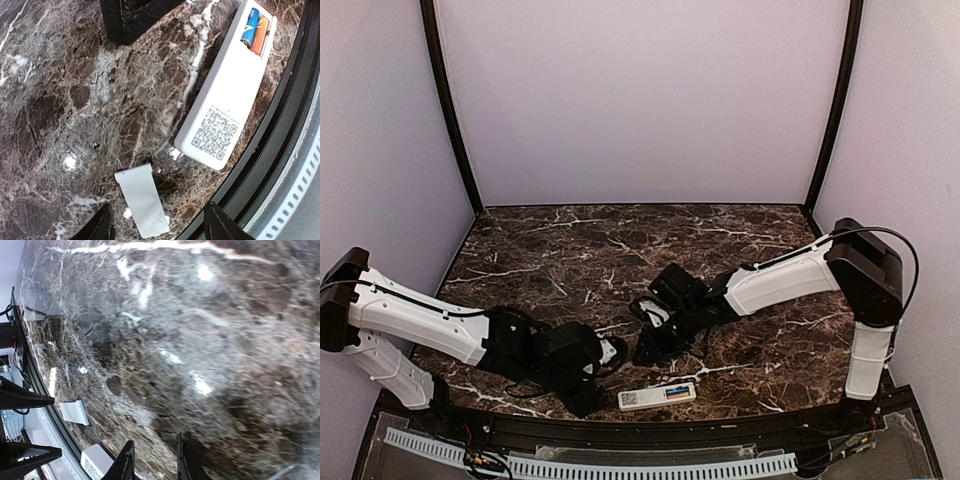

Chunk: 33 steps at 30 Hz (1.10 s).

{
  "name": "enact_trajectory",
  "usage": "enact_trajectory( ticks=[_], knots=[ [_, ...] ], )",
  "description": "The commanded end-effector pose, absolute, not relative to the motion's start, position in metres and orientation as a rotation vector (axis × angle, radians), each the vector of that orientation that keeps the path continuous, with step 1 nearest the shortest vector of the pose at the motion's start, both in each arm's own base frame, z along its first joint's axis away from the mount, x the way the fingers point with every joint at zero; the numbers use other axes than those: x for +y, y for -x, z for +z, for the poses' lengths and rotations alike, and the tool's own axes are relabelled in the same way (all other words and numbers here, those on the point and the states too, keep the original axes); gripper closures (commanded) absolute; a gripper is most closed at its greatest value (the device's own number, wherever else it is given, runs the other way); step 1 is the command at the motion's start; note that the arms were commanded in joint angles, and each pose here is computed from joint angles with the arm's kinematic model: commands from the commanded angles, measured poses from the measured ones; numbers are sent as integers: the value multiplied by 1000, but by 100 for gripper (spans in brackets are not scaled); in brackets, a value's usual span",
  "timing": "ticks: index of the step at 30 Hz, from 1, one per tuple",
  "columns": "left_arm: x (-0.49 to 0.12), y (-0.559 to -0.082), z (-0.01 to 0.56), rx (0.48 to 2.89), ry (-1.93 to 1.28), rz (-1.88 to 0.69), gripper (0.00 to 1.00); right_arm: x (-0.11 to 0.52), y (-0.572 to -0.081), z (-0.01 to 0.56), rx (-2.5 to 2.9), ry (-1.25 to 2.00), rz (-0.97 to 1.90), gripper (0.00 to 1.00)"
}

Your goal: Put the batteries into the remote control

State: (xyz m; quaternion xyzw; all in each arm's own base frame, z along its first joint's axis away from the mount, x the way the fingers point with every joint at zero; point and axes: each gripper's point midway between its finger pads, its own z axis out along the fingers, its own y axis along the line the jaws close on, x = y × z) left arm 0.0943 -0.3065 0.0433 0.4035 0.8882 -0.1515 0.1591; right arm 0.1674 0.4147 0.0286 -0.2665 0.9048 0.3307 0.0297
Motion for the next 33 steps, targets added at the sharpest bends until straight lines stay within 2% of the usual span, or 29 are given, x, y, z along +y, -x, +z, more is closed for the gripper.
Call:
enact_trajectory(
  ticks=[1,8,14,29,33],
  knots=[
    [-304,-89,32,2599,-1155,-427,40,401,-175,39,2763,814,944,73],
    [-284,-92,20,2711,-1230,-144,41,399,-178,53,2716,827,941,72],
    [-278,-86,22,2771,-1222,-113,47,396,-180,61,2697,828,927,72],
    [-282,-81,13,2857,-1248,-34,50,390,-180,68,2674,829,913,72],
    [-284,-82,9,2857,-1265,-25,56,390,-179,69,2670,831,913,72]
  ],
)
